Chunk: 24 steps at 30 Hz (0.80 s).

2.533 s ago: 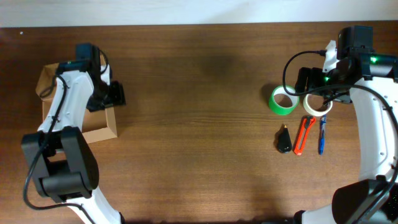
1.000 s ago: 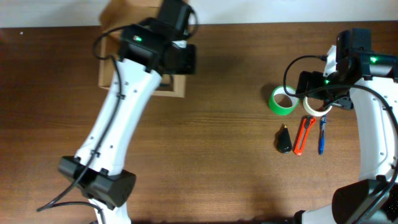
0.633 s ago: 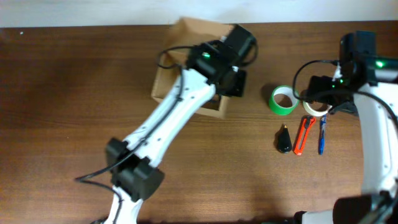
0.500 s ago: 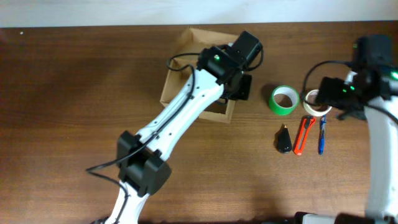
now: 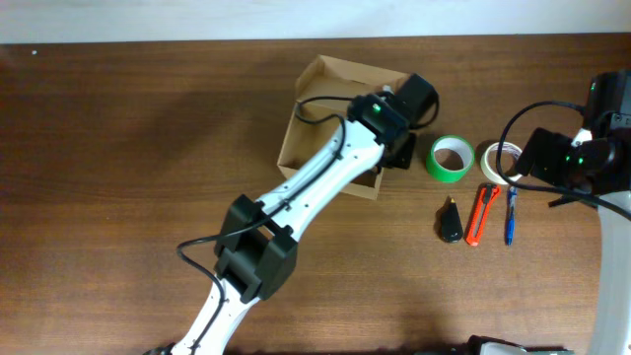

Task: Pack container
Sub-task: 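Drag the cardboard box with the left gripper toward the table center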

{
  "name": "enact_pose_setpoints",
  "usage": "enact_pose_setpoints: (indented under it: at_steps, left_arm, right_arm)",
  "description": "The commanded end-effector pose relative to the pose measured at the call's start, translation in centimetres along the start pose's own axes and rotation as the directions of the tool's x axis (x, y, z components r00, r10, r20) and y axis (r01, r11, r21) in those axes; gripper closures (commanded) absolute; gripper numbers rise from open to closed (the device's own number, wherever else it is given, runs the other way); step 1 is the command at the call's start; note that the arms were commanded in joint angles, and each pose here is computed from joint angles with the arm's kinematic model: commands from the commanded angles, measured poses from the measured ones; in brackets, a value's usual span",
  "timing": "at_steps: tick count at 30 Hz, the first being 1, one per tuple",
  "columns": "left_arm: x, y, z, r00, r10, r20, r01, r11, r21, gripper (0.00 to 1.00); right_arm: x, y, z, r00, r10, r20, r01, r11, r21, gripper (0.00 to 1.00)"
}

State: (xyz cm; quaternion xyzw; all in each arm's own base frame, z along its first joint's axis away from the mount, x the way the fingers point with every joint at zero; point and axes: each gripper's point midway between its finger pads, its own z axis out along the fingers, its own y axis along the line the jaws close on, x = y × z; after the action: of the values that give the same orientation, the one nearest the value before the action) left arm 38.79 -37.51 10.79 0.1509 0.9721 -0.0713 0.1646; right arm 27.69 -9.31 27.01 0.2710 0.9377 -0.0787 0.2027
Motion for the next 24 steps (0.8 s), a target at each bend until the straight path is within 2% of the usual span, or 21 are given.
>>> enact_pose_setpoints:
  at_steps: [1, 12, 24]
  left_arm:
    - [-0.5, 0.6, 0.9, 0.999, 0.023, 0.029, -0.021, 0.997, -0.068, 0.99]
    - [1.8, 1.4, 4.5, 0.997, 0.023, -0.067, -0.030, 0.993, -0.112, 0.98]
    - [2.1, 1.5, 4.7, 0.997, 0.023, -0.079, -0.032, 0.993, -0.113, 0.96]
  right_arm:
    - [-0.2, 0.1, -0.5, 1.000, 0.016, 0.013, -0.015, 1.000, -0.017, 0.01]
    - [-0.3, 0.1, -0.5, 1.000, 0.016, 0.014, -0.015, 1.000, -0.018, 0.01]
    - [-0.2, 0.2, -0.5, 1.000, 0.016, 0.012, -0.015, 1.000, -0.021, 0.01]
